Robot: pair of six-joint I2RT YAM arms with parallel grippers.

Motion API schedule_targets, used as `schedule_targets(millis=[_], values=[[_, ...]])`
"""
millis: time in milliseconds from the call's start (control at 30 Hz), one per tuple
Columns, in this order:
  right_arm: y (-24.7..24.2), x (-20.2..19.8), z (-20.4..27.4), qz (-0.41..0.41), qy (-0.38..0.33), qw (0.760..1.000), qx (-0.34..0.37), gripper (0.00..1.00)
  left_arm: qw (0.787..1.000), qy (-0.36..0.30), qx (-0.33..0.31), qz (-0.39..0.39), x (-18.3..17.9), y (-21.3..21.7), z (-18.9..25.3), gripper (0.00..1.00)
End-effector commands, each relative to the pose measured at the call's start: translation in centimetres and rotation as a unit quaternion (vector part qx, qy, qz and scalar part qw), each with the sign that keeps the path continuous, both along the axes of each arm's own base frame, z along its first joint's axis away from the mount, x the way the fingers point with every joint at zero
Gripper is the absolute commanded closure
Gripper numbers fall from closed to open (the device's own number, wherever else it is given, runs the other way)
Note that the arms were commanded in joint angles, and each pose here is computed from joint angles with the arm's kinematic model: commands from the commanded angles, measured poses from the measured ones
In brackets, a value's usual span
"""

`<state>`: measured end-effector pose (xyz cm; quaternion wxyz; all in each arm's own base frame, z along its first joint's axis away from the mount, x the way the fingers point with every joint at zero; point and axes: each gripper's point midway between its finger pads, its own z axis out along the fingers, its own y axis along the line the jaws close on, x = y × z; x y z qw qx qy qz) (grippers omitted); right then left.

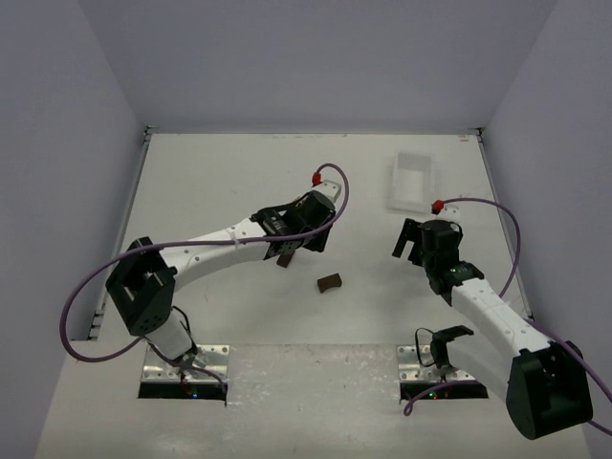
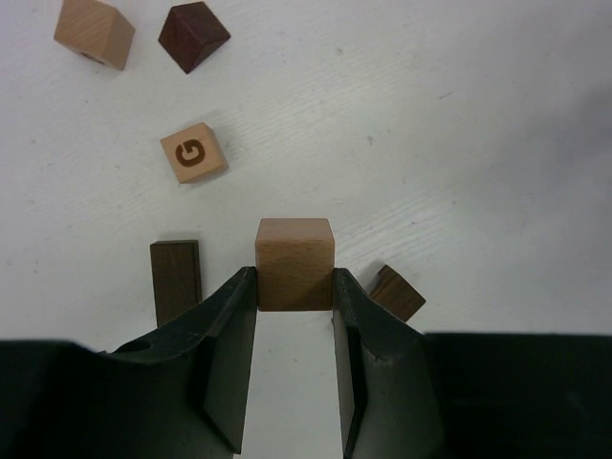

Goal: Build the wood block tower

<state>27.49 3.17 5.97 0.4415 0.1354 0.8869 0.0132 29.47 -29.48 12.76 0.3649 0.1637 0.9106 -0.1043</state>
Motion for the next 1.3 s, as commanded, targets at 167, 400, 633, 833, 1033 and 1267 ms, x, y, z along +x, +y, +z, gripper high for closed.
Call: schedule_targets(millis=[167,400,633,833,1033,1267], values=[[0.1,1.2,1.7,-0.009,-0.031,0.999,0.009,0.01,0.987,-0.053,-0.038,-0.149,-3.3,-5.3,3.8,1.0],[-0.3,1.0,1.7,-0.019,-0.031,0.999,0.003,0.01,0.956,-0.061,-0.043,-0.283,-7.0,-9.1,3.5,1.0],[-0.4,0.9,1.7,-0.02,-0.031,0.999,0.001,0.01,0.948,-0.049,-0.027,-0.314,-7.7,-9.3,2.4,1.0],[-0.4,1.0,1.6,-0.019,-0.027,0.999,0.001,0.01,0.962,-0.035,-0.002,-0.272,-7.6,-7.3,0.8,1.0],[-0.3,1.0,1.3,-0.018,-0.021,1.0,0.0,0.01,0.971,-0.011,0.023,-0.238,-7.4,-6.3,-1.1,1.0],[-0.3,1.0,1.2,-0.017,-0.019,1.0,0.001,0.01,0.978,0.011,0.039,-0.206,-7.3,-5.5,-2.6,1.0]])
